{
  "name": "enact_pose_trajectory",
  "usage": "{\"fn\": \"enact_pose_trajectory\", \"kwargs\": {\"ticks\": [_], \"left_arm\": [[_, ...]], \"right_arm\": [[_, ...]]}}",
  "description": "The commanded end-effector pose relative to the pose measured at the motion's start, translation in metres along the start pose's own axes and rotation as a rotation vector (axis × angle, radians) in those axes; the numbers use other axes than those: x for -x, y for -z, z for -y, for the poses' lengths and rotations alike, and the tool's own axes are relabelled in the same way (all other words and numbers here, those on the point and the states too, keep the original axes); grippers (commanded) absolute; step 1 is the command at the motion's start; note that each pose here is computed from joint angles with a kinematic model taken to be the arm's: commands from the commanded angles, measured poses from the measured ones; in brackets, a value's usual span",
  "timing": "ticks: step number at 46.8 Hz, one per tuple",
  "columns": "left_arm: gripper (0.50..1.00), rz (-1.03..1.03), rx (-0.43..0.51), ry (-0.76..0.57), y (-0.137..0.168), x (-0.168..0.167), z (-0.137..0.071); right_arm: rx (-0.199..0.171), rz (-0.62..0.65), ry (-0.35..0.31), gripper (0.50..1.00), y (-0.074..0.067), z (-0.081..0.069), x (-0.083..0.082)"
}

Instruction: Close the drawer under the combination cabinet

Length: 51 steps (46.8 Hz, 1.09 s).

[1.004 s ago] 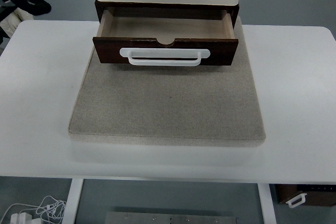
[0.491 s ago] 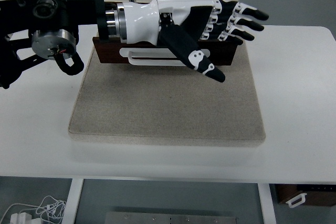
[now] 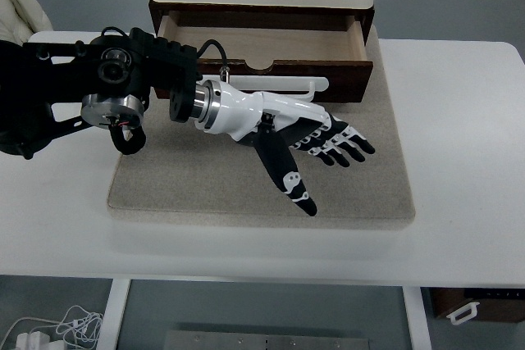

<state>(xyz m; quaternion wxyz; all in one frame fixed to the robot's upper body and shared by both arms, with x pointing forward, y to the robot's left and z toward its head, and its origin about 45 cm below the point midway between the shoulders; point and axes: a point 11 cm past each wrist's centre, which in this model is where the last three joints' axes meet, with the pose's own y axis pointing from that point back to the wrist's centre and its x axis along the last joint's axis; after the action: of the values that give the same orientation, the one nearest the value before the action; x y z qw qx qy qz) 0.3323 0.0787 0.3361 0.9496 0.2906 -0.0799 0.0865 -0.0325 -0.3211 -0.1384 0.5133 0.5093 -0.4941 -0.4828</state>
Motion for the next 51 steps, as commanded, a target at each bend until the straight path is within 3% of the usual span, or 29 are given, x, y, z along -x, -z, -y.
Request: {"fn": "enact_pose_trajectory", "kwargs": {"ticks": [1, 16, 27, 41, 51], "left_arm": [[0.996, 0.003, -0.058, 0.006, 0.007, 0.0, 0.0], [0.996, 0.1, -0.303, 0.063, 0.019, 0.003, -0.003], [0.999, 0.147, -0.428, 0.025, 0.029, -0.013, -0.004], [0.999, 0.284, -0.501, 0.02, 0.03, -0.025, 0.009], [0.996, 0.302, -0.527, -0.007, 0.026, -0.035, 0.005]], "right_arm": [[0.0, 0.0, 0.001, 0.952, 0.0, 0.0, 0.0], [0.0, 0.0, -0.001, 0.952, 0.0, 0.0, 0.0], [0.0, 0.0, -0.001, 0.952, 0.0, 0.0, 0.0], [0.0, 0.0, 0.001, 0.952, 0.0, 0.0, 0.0], [0.0, 0.0, 0.001, 0.952, 0.0, 0.0, 0.0]]}}
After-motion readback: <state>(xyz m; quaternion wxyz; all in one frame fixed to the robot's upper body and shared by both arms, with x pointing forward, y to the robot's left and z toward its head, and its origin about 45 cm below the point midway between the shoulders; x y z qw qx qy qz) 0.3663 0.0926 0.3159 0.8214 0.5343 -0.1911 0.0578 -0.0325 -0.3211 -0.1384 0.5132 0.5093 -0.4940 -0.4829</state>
